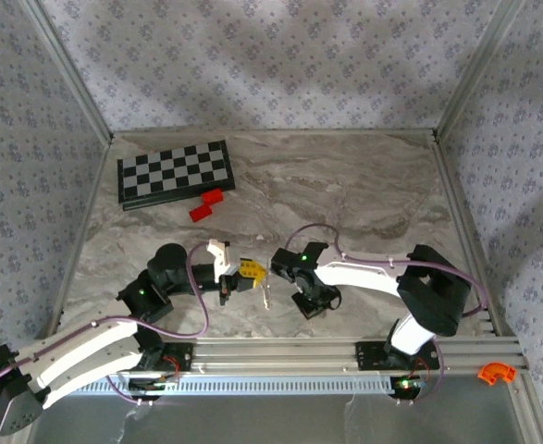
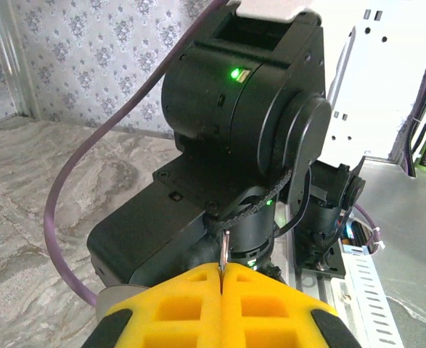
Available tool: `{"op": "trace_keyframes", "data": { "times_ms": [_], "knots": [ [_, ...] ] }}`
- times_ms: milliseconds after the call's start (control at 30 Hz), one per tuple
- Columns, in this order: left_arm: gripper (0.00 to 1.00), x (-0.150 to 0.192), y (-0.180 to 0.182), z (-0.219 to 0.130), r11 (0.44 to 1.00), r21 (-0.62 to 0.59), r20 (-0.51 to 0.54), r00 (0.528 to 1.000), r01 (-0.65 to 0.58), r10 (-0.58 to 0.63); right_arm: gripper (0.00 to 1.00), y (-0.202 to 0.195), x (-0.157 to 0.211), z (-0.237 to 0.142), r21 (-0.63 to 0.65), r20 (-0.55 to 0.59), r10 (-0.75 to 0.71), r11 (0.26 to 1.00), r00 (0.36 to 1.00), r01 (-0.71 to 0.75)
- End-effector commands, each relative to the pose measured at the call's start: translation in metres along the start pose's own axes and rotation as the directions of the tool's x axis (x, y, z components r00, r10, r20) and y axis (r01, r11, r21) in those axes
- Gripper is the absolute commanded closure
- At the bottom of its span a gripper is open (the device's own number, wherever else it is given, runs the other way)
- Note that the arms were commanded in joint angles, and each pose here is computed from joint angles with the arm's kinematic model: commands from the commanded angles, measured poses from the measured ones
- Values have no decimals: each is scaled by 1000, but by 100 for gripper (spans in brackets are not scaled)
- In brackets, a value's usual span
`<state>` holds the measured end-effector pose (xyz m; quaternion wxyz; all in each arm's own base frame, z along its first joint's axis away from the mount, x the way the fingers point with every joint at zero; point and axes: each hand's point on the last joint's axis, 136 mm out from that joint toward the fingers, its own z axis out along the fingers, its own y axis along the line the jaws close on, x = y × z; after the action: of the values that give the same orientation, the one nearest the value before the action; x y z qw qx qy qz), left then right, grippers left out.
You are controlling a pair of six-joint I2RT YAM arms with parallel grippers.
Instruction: Put the keys on the keyring
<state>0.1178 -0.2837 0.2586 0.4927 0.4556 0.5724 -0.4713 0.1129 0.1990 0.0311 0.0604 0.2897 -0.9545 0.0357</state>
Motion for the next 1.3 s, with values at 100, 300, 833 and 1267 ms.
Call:
{"op": "trace_keyframes", "data": {
  "times_ms": [100, 300, 833, 1267],
  "knots": [
    [100, -21, -7, -7, 999, 19, 72, 997, -39, 38, 100, -3, -4, 2, -8, -17, -3, 1000, 1000, 3],
    [100, -21, -8, -7, 999, 22, 71, 997, -45, 43, 99, -5, -9, 1, -12, -9, 6, 1000, 1000, -6],
    [100, -22, -8, -8, 999, 19, 80, 996, -47, 45, 58, -8, -22, -19, -53, 194, 102, 994, 976, -93],
    [100, -23, -7, -8, 999, 18, 86, 995, -44, 43, 60, 1, -15, -8, -78, 359, 75, 996, 930, -50]
  ]
}}
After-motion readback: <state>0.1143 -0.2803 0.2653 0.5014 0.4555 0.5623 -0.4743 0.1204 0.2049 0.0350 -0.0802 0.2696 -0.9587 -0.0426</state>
